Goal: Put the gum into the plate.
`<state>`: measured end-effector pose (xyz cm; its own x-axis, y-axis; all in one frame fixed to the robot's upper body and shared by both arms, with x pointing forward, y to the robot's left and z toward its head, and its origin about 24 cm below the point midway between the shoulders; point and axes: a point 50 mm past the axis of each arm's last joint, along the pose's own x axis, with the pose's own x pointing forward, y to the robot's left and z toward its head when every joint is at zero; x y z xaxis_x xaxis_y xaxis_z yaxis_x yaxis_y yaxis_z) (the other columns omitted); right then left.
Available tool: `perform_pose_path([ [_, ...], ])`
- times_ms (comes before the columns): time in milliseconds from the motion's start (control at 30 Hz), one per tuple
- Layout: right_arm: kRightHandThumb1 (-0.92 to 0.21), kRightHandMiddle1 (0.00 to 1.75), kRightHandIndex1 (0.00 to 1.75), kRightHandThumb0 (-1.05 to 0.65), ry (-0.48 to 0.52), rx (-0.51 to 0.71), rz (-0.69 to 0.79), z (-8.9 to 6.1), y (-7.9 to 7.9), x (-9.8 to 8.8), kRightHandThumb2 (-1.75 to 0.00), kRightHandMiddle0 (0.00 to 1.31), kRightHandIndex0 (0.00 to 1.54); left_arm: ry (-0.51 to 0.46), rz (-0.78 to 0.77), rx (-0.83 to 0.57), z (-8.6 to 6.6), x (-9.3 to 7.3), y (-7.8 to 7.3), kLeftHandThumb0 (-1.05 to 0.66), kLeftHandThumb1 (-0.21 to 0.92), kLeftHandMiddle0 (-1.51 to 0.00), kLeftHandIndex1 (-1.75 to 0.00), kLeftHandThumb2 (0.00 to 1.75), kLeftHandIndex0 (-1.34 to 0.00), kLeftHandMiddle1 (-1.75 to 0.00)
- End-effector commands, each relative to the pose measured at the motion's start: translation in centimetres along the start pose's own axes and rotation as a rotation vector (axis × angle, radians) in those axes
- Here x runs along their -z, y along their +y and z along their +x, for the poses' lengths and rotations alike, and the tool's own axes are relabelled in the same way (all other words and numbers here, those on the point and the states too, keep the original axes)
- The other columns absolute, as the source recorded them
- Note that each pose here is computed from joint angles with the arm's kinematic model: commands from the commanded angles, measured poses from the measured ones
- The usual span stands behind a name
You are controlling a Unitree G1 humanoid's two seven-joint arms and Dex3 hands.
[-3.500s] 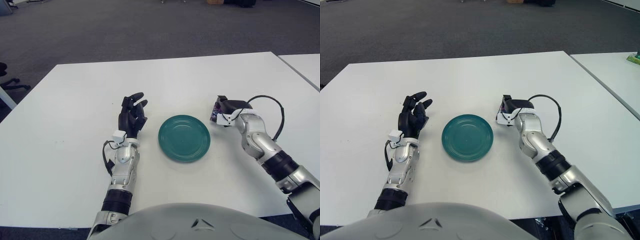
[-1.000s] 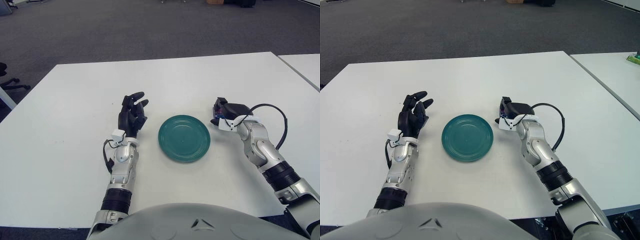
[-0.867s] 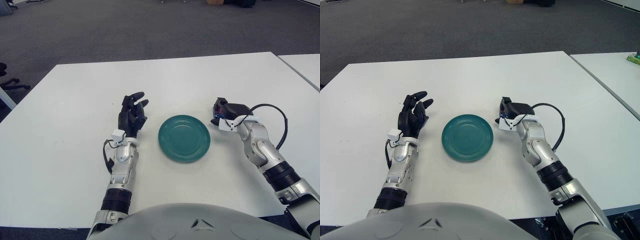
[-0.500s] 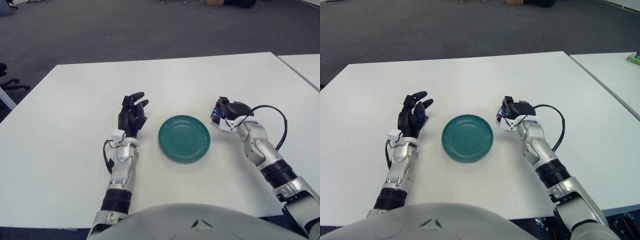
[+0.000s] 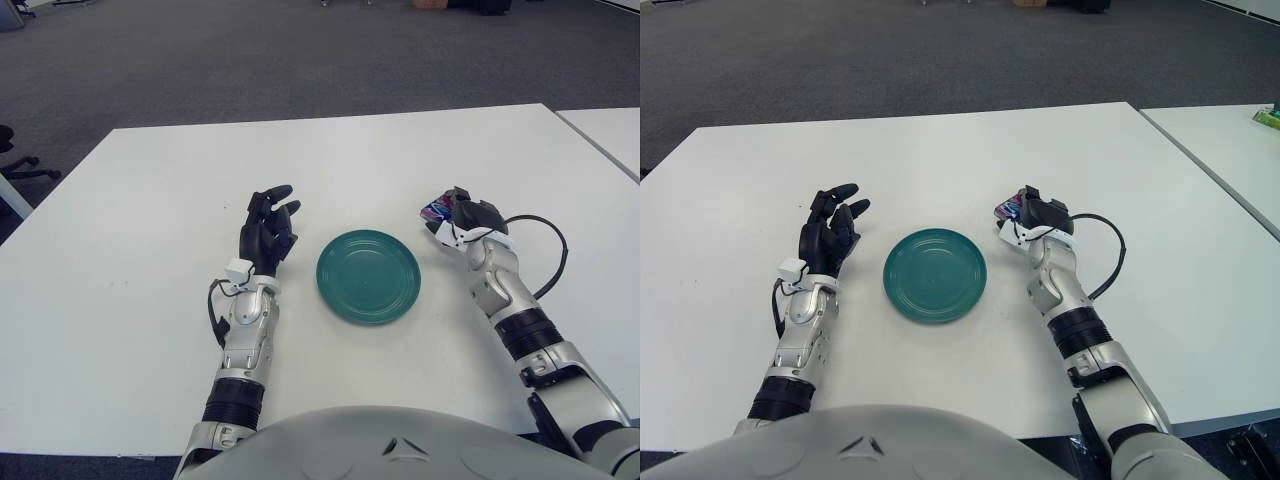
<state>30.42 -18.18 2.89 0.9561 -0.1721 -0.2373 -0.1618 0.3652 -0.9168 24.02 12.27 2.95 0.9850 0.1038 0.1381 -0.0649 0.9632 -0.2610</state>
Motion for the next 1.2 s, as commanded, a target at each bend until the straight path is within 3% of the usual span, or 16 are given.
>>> perform_pose_path([
  [0, -0.92, 0.42, 0.40, -0.86, 0.029, 0.008, 0.054, 0.1, 0.1, -0.2, -0.51, 0.00, 0.12, 0.000, -0.040, -0.011, -0.1, 0.0, -1.1, -0.75, 0.92, -0.36, -1.18, 0.68, -0.28, -0.94],
  [533, -0.92, 0.49, 0.28, -0.86, 0.068, 0.061, 0.104, 0.1, 0.4, -0.6, -0.42, 0.00, 0.13, 0.009, -0.034, -0.006, 0.0, 0.2, -1.2, -0.77, 0.92, -0.37, -1.18, 0.69, -0.29, -0.93],
  [1167, -0.92, 0.46, 0.31, -0.85, 0.026, 0.076, -0.064, 0.6, 0.5, 0.2, -0.42, 0.00, 0.19, 0.011, -0.056, -0.005, 0.5, 0.4, -1.1, -0.75, 0.92, -0.36, -1.18, 0.69, -0.29, -0.91],
])
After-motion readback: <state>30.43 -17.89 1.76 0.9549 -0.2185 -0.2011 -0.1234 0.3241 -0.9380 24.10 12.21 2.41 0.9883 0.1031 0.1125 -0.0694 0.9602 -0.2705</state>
